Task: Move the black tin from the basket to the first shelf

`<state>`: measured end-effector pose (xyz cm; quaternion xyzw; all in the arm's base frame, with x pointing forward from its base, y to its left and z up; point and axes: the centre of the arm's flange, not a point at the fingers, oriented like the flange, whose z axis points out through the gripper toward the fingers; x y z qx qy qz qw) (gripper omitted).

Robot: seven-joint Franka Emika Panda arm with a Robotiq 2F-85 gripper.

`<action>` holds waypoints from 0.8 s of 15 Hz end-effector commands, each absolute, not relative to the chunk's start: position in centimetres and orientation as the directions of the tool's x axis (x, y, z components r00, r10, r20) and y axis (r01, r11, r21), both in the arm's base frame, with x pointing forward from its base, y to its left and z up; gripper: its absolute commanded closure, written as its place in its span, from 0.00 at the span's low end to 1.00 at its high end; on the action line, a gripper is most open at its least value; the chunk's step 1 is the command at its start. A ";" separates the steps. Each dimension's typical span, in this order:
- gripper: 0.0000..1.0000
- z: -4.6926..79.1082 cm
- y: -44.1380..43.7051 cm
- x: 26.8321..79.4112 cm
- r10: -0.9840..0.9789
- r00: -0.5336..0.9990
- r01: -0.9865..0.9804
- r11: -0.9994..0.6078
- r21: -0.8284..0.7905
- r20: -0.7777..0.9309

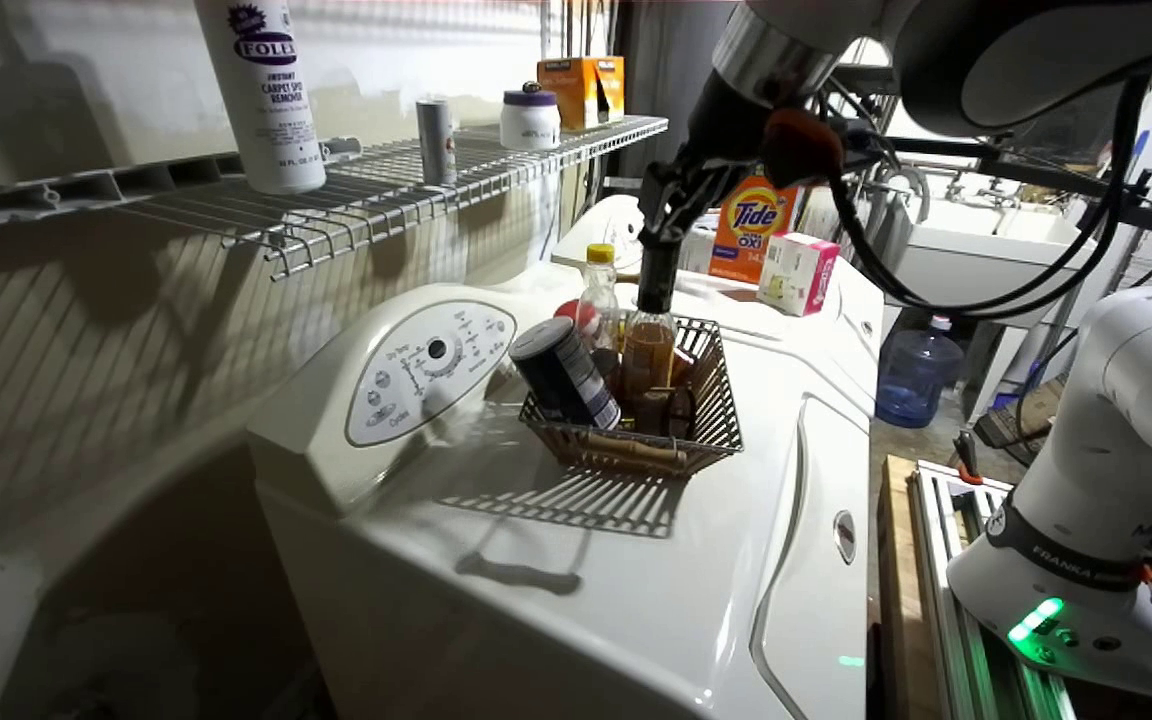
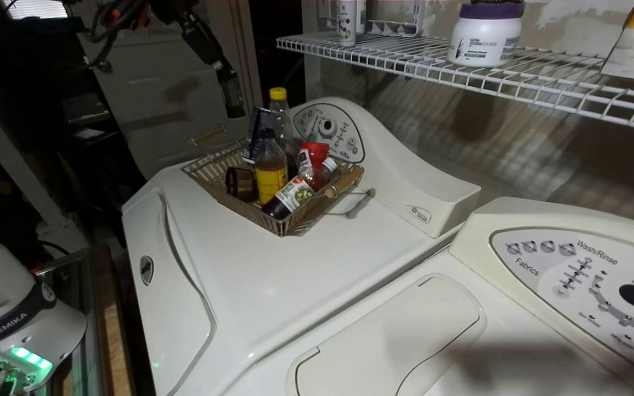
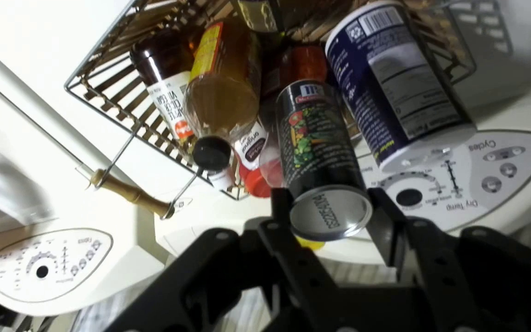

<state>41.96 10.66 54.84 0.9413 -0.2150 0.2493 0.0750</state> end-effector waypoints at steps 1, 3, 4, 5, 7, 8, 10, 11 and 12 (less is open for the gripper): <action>0.80 59.3 9.2 42.5 -0.350 0.716 -0.436 -0.900 -0.005 0.604; 0.80 61.5 8.5 43.7 -0.349 0.685 -0.431 -0.902 -0.031 0.640; 0.80 62.4 8.3 44.3 -0.343 0.674 -0.424 -0.905 -0.037 0.654; 0.80 63.4 7.9 45.1 -0.333 0.663 -0.411 -0.910 -0.046 0.670; 0.55 62.6 8.1 43.5 -0.356 0.669 -0.423 -0.904 -0.060 0.652; 0.55 63.3 7.8 43.9 -0.355 0.660 -0.421 -0.905 -0.065 0.662; 0.55 63.6 7.5 44.5 -0.356 0.658 -0.421 -0.905 -0.068 0.664; 0.55 63.5 7.5 44.6 -0.356 0.659 -0.420 -0.905 -0.068 0.663; 0.55 63.4 7.5 44.7 -0.356 0.660 -0.420 -0.905 -0.068 0.662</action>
